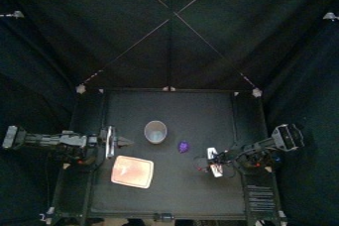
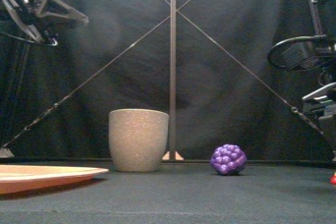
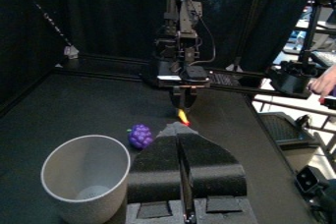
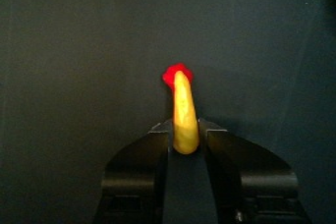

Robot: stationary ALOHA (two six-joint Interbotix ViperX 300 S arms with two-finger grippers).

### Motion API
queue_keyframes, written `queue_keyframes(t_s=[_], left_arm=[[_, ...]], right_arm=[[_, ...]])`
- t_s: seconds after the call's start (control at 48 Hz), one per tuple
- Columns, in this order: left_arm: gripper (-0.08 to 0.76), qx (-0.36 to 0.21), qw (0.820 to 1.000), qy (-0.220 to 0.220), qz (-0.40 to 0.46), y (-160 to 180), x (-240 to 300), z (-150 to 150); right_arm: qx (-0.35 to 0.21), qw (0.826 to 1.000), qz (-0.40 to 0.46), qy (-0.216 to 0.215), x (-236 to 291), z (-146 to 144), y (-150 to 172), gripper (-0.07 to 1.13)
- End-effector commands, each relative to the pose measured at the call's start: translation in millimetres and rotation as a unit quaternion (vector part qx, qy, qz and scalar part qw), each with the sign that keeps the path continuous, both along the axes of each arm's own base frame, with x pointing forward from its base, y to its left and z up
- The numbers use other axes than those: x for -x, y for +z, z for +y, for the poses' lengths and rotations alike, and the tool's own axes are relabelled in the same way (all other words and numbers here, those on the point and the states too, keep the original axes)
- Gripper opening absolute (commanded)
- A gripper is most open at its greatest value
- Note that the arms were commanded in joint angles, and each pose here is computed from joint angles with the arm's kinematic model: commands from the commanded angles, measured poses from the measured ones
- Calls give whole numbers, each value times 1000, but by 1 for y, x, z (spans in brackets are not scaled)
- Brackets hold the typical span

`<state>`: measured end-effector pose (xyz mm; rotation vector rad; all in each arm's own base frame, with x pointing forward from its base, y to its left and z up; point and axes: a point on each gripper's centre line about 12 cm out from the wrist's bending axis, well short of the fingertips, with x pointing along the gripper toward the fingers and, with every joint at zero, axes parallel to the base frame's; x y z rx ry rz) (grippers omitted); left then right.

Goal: Pick the shrimp then place it in the grey bowl
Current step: Place shrimp in the grey bowl

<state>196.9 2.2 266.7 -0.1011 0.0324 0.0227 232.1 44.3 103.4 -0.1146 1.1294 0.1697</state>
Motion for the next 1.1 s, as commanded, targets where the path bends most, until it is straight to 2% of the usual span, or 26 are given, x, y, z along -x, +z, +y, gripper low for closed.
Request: queue_keyframes(t_s=[0.021, 0.104, 0.312, 0.396, 0.583, 0.792, 1.104], left_arm=[[90, -2, 1000, 2, -7, 4, -1, 1], [90, -1, 1000, 2, -7, 4, -1, 1], [90, -2, 1000, 2, -6, 3, -1, 1], [90, -2, 1000, 2, -6, 3, -1, 1], [90, -5, 1000, 6, -7, 2, -1, 2], [90, -11, 1000, 6, -6, 2, -1, 3], [90, -10, 1000, 6, -5, 1, -1, 3]], right_arm=[[-4, 1000, -18, -1, -7, 1, 8, 508], [-7, 999, -33, -2, -13, 2, 16, 508], [-21, 990, -138, 2, -46, 6, 69, 508], [-17, 981, -192, -2, -60, -1, 91, 508], [14, 947, -320, -23, -92, -35, 130, 508], [27, 913, -401, -74, -117, -78, 146, 506], [36, 890, -443, -101, -154, -110, 144, 510]])
